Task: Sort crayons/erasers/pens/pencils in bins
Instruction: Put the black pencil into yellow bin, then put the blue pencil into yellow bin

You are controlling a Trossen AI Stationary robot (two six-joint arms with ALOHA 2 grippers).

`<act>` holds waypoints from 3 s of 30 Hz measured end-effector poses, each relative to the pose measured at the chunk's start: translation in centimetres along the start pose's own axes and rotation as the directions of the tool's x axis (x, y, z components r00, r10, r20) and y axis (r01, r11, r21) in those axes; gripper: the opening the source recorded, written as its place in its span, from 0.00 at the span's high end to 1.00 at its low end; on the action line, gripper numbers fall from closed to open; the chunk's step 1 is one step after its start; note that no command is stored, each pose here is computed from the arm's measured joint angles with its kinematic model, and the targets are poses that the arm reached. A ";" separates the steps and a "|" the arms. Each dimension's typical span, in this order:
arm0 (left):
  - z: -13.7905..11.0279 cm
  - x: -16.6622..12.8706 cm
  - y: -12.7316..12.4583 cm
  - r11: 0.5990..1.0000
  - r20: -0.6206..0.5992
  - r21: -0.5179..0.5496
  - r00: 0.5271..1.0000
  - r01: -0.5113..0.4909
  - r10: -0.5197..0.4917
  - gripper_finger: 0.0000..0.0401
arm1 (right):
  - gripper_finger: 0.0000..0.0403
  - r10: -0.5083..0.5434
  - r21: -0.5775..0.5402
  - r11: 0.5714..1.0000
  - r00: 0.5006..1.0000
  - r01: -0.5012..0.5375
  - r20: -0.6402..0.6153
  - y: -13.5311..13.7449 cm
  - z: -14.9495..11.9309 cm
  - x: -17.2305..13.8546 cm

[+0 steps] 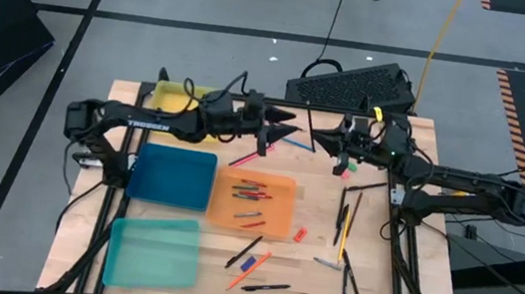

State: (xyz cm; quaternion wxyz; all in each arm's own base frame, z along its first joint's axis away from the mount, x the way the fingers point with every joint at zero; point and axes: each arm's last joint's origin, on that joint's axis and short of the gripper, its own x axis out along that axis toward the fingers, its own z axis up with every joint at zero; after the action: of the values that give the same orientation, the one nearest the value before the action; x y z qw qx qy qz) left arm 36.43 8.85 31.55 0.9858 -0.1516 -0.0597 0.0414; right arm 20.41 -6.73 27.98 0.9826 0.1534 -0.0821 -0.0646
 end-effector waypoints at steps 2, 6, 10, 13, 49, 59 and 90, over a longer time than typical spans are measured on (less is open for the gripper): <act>-0.2 0.8 0.2 1.000 -0.004 -0.002 1.000 -0.001 0.001 0.45 | 0.97 0.012 0.009 1.000 1.000 -0.012 0.012 0.2 0.1 0.0; 0.1 2.4 0.0 0.999 0.010 -0.030 1.000 0.023 -0.022 0.46 | 0.97 0.021 0.017 1.000 1.000 -0.021 -0.001 0.5 -0.1 0.1; 0.6 3.4 -0.9 0.999 0.002 -0.021 0.999 0.046 -0.046 0.46 | 0.97 0.024 0.018 1.000 0.999 -0.023 -0.024 0.6 -0.4 0.1; 0.6 3.5 -1.3 0.999 -0.021 0.007 0.999 0.040 -0.039 0.47 | 0.97 0.024 0.018 1.000 0.999 -0.024 -0.023 0.7 -0.4 0.1; 5.4 -15.0 8.1 0.608 -0.661 0.528 0.163 -0.593 0.733 0.95 | 0.50 -0.376 -0.353 0.917 0.695 0.184 -0.613 0.1 3.7 6.9; 2.4 -15.7 11.2 0.635 -0.682 0.708 -0.069 -0.309 0.728 0.95 | 0.50 -0.397 -0.367 0.908 0.692 0.202 -0.603 -3.6 -2.0 8.7; -10.8 -15.6 16.7 0.708 -0.693 0.690 -0.424 -0.152 0.584 0.60 | 0.61 -0.422 -0.307 0.906 0.694 0.293 -0.583 -13.6 -14.7 0.7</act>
State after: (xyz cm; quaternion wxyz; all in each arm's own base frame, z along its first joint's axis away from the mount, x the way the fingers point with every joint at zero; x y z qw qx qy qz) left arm 21.34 20.00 14.63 0.5630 0.0078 0.7832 0.2638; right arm 22.37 -15.43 10.03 0.9292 0.0850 0.2941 -0.2070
